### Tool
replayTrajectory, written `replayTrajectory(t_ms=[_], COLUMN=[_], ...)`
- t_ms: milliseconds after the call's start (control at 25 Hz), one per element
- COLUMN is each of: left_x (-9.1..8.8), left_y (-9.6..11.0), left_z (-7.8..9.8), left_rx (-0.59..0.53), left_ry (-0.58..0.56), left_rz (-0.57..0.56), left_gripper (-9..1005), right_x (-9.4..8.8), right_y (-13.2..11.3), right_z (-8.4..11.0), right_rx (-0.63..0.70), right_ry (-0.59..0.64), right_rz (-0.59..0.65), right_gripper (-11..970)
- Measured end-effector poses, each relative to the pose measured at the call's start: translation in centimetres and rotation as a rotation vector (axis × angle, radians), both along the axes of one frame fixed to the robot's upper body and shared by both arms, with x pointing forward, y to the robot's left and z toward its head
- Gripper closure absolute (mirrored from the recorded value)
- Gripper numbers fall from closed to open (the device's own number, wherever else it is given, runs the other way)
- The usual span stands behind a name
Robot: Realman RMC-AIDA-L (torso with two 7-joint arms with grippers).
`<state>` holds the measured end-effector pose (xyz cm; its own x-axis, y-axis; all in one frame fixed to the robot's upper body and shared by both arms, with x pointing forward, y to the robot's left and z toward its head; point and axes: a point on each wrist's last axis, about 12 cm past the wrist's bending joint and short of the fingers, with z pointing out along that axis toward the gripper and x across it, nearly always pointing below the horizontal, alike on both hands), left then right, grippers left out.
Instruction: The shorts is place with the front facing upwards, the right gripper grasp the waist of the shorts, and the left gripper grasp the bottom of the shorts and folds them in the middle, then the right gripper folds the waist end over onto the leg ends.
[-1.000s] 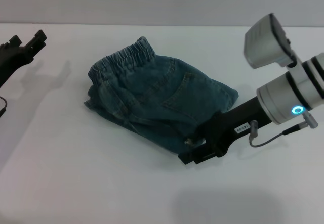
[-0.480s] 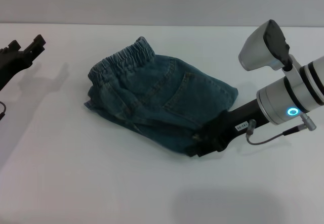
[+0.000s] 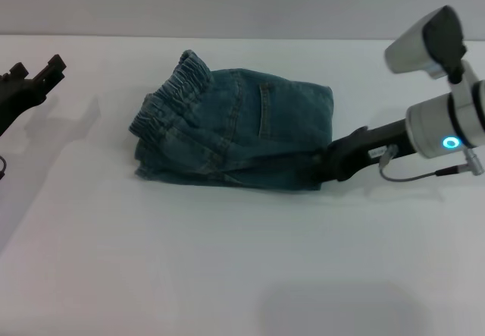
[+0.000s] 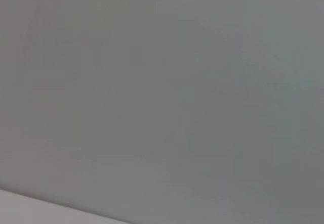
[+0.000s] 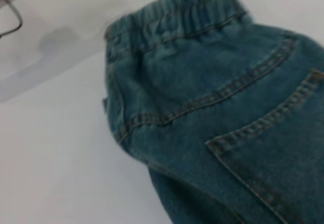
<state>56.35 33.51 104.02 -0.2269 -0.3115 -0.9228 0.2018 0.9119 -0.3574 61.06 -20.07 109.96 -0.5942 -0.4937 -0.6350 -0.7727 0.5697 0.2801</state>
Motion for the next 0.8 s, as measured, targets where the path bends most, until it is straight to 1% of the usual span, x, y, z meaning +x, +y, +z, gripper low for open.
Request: replayTrajectory(t_ms=[80, 120, 160, 280, 320, 360, 440, 520, 560, 640, 680, 720, 800], left_x=[-0.1, -0.1, -0.2, -0.3, -0.3, -0.3, -0.4, -0.4, -0.4, -0.5, -0.6, -0.7, -0.8], left_y=[0.1, 0.1, 0.2, 0.1, 0.0, -0.1, -0.5, -1.0, -1.1, -1.4, -2.0, -2.3, -2.9], left_z=[-0.1, -0.1, -0.1, -0.1, -0.1, -0.1, -0.2, -0.1, -0.1, 0.1, 0.4, 0.5, 0.9], left_rx=[0.001, 0.001, 0.001, -0.001, -0.003, -0.004, -0.013, -0.029, -0.033, -0.042, -0.05, -0.053, -0.064], left_ry=[0.002, 0.002, 0.003, -0.001, -0.003, -0.002, -0.004, -0.019, -0.024, -0.037, -0.074, -0.09, -0.13], left_rz=[0.003, 0.003, 0.004, -0.001, -0.007, -0.011, -0.026, -0.049, -0.054, -0.07, -0.113, -0.128, -0.171], left_gripper=[192, 192, 193, 193, 193, 194, 194, 194, 195, 195, 195, 195, 196], right_x=[0.1, -0.2, -0.2, -1.3, -1.9, -1.9, -2.3, -2.6, -2.7, -2.9, -3.0, -3.1, -3.1], right_y=[-0.5, -0.8, -0.8, -1.6, -2.5, -2.5, -3.6, -5.1, -5.9, -7.4, -8.1, -8.7, -10.0], right_z=[0.3, 0.8, 0.8, 2.3, 3.2, 3.2, 3.9, 4.3, 4.3, 3.6, 3.1, 2.5, 1.2], right_rx=[0.011, 0.025, 0.025, 0.078, 0.122, 0.122, 0.197, 0.287, 0.324, 0.365, 0.373, 0.373, 0.376], right_ry=[-0.004, -0.004, -0.004, -0.045, -0.113, -0.113, -0.201, -0.308, -0.357, -0.483, -0.537, -0.6, -0.708], right_rz=[-0.012, 0.002, 0.002, 0.016, 0.001, 0.001, -0.03, -0.079, -0.108, -0.164, -0.194, -0.232, -0.338], right_gripper=[469, 469, 469, 469, 468, 468, 468, 468, 468, 468, 468, 468, 468])
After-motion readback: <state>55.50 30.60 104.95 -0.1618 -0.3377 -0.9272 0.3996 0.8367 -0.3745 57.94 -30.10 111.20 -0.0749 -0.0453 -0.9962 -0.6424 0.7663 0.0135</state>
